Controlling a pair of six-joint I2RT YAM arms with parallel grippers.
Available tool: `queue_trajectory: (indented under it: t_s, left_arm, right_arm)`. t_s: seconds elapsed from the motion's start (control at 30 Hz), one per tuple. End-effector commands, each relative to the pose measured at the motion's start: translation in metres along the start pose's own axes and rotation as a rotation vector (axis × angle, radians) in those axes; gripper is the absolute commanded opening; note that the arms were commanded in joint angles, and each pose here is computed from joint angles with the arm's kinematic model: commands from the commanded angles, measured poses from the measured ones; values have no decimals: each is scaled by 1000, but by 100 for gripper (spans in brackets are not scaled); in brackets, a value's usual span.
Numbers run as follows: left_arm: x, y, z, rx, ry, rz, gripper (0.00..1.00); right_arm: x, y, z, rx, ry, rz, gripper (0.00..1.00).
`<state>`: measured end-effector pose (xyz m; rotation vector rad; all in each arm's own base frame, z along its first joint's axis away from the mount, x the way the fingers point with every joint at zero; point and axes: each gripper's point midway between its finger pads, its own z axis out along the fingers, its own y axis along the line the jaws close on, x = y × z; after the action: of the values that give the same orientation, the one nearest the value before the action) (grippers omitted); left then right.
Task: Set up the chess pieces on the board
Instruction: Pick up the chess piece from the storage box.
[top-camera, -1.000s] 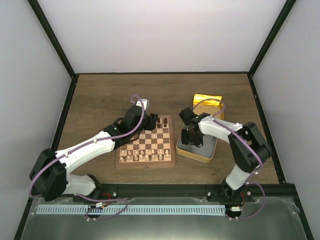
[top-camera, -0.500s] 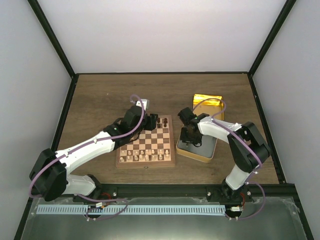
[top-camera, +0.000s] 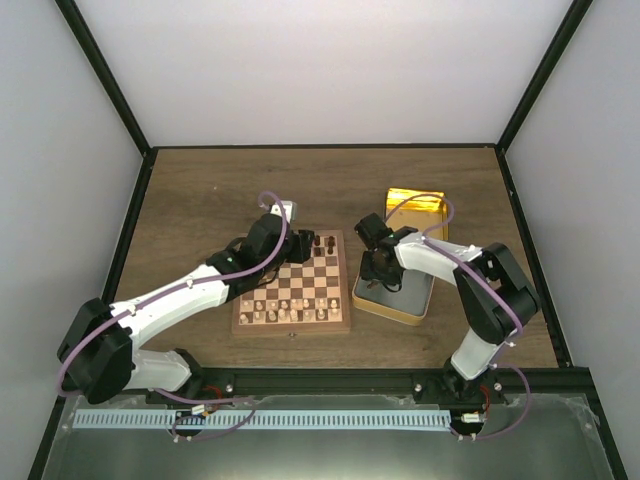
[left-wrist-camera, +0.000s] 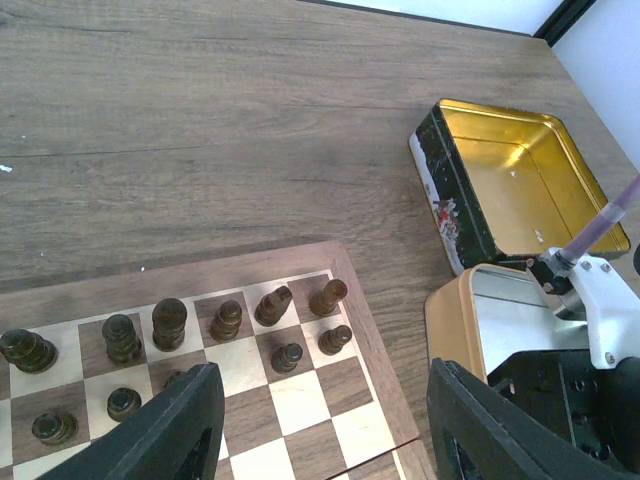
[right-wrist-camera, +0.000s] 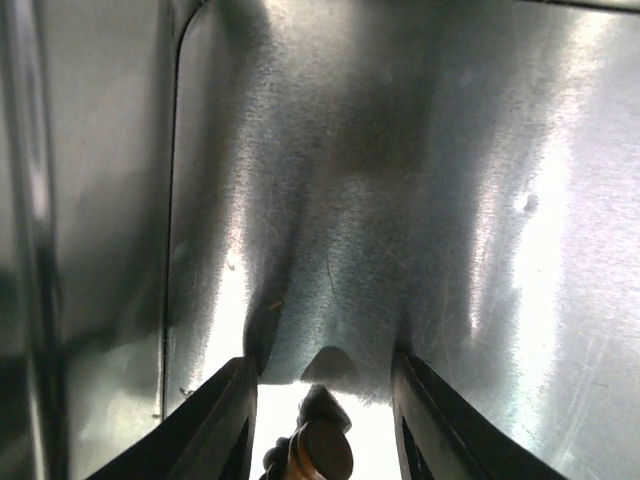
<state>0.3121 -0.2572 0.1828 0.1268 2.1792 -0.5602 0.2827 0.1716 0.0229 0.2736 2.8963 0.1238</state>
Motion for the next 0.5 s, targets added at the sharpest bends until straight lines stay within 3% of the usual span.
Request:
queue_trajectory:
  t_s: [0.0, 0.47]
  left_arm:
    - [-4, -2, -2, 20, -20, -9, 58]
    - [-3, -1, -6, 24, -26, -11, 58]
  right_arm:
    - [32, -16, 8, 59, 107, -19, 40]
    - [67, -33, 9, 142, 156, -57, 36]
